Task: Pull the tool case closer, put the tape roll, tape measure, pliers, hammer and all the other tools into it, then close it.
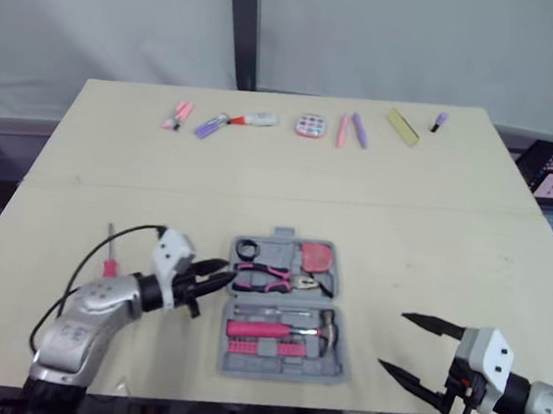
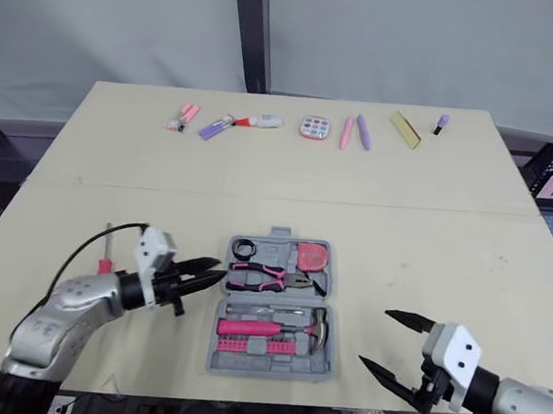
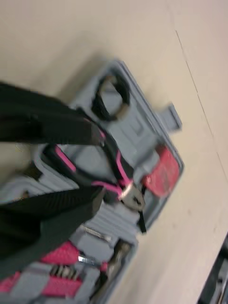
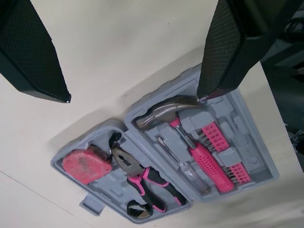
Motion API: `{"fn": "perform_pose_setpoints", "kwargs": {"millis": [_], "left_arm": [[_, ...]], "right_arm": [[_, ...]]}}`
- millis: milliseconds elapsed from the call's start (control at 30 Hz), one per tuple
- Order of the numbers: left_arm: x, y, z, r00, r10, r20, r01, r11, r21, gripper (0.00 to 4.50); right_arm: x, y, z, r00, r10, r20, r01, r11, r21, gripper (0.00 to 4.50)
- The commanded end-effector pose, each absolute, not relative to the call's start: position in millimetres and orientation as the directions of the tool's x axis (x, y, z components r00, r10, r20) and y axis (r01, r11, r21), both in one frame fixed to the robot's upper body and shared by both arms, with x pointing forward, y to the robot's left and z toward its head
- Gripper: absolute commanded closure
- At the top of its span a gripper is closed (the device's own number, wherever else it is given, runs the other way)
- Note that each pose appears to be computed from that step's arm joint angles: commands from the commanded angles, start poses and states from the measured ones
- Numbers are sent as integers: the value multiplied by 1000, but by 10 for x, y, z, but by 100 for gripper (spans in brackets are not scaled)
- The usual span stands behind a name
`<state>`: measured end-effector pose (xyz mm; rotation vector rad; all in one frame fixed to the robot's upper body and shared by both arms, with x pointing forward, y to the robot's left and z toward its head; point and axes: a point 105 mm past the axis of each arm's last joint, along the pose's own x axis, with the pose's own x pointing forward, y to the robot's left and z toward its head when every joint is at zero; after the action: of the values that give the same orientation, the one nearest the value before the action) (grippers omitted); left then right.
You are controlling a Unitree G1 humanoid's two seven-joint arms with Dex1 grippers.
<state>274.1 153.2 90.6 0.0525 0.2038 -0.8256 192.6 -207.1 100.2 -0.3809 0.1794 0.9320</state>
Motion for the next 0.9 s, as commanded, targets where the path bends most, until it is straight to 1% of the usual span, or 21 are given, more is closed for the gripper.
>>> {"fn": "perform_pose_setpoints", "kwargs": {"millis": [33,100,133,200,300,400,533,733,900], "left_arm": [[2596,1810,973,767,-619,-169,632,774,29,107],[2468,1892,909,791,-584,-183,596,803,11,10],[2379,1920,878,802,-568,-185,577,817,-8,3],[2219,1936,834,811,-551,-195,557,830,-29,3],[1943,1898,743,798,-559,-226,559,826,-68,3],[1788,1926,707,812,-531,-242,528,845,-85,3],[1757,2014,715,836,-493,-239,492,868,-71,3],[1911,2181,695,846,-476,-239,479,877,-50,3],[1960,2219,692,853,-470,-228,470,881,-55,3]], "right_arm": [[1895,-2003,998,601,746,-286,-799,553,-237,0],[1866,-1985,964,607,742,-285,-795,564,-224,0],[1848,-1979,948,612,738,-283,-791,572,-219,0],[1816,-1970,925,623,730,-280,-782,586,-211,0],[1778,-1949,885,637,719,-277,-770,607,-197,0],[1746,-1929,851,641,716,-278,-767,615,-185,0],[1736,-1939,838,645,711,-280,-763,621,-180,0],[1743,-1943,823,638,715,-286,-768,616,-175,0],[1756,-1961,842,635,718,-287,-771,611,-179,0]]}}
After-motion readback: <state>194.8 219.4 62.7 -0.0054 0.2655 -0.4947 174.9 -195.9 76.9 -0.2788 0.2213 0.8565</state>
